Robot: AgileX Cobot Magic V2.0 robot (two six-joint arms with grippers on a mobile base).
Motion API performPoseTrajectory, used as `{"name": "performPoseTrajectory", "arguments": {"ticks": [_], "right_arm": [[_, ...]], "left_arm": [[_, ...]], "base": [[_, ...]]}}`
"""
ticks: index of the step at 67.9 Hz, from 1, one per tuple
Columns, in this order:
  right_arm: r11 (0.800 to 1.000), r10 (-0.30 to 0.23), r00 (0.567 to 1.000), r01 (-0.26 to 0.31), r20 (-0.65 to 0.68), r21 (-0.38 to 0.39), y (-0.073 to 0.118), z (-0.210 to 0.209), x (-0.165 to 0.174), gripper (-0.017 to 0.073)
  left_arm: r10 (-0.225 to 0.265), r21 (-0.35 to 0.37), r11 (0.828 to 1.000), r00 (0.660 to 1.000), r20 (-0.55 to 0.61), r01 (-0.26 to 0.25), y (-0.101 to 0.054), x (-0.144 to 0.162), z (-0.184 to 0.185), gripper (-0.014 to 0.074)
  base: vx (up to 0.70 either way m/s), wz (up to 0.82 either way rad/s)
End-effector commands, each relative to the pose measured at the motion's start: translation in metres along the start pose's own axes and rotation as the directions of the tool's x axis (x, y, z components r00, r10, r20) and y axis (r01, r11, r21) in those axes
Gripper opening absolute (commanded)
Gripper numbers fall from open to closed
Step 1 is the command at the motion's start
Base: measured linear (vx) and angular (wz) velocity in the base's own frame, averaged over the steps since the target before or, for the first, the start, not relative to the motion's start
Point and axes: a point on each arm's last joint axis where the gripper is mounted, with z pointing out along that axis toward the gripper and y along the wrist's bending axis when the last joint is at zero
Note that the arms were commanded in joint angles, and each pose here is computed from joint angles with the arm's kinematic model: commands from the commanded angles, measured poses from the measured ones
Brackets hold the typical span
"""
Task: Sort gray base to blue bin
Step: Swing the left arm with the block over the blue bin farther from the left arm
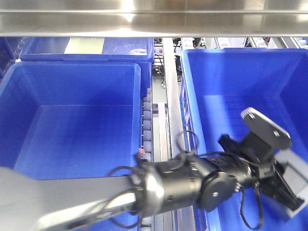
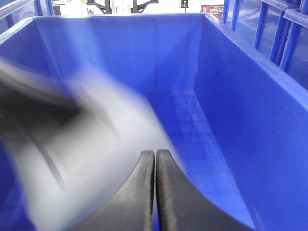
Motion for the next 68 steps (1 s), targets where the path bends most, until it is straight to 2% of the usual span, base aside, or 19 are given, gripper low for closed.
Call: {"name": "performPoseTrajectory", "arguments": {"ticks": [1, 33, 58, 68], "right_arm": [[1.0, -0.019, 1.0, 0.019, 0.009, 0.006, 0.0, 0.002, 0.0, -0.0005], [1.0, -0.019, 1.0, 0.019, 0.009, 0.006, 0.0, 0.002, 0.0, -0.0005], [1.0, -0.019, 1.0, 0.019, 0.009, 0.006, 0.0, 0.002, 0.0, -0.0005], [1.0, -0.019, 1.0, 0.019, 0.009, 0.006, 0.0, 0.002, 0.0, -0.0005]], "left_arm": [[0.0, 0.016, 1.0, 0.992, 0.124, -0.002, -0.007, -0.04, -0.015, 0.0067], [0.016, 0.029, 0.999, 1.0, -0.007, -0.015, -0.006, -0.019, -0.003, 0.021], [0.016, 0.034, 0.999, 1.0, -0.009, -0.016, -0.007, -0.022, -0.006, 0.043], [0.021, 0.059, 0.998, 0.998, -0.066, -0.017, -0.011, -0.028, -0.02, 0.0427]], "base": [[0.0, 0.0], [0.0, 0.0], [0.0, 0.0], [0.0, 0.0]]}}
